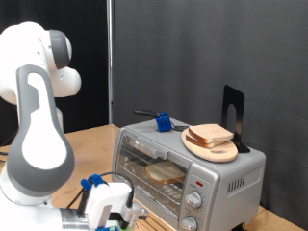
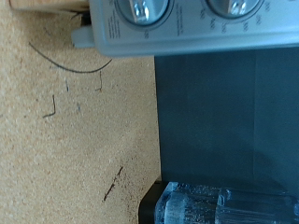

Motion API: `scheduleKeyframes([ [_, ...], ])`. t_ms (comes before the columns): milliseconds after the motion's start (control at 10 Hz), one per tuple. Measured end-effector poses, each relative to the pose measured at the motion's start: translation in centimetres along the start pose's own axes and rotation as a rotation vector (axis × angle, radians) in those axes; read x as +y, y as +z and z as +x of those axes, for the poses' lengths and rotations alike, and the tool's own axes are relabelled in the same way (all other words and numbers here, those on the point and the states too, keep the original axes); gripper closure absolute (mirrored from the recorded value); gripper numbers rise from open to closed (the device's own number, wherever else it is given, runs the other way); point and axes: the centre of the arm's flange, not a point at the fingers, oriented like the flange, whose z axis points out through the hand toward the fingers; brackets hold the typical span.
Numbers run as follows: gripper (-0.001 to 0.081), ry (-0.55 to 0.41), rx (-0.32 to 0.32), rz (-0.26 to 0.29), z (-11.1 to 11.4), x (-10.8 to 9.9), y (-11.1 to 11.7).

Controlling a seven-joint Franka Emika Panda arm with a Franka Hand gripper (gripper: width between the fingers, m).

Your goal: Make a piece of toast with the oven

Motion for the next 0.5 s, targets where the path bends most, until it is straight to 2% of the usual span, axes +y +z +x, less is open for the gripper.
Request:
scheduleKeyframes([
  [200, 0.0001, -0.024, -0.015, -0.009, 0.6, 0.0, 1.6],
  [500, 0.0001, -0.143, -0.038, -0.011, 0.6, 0.6, 4.2],
])
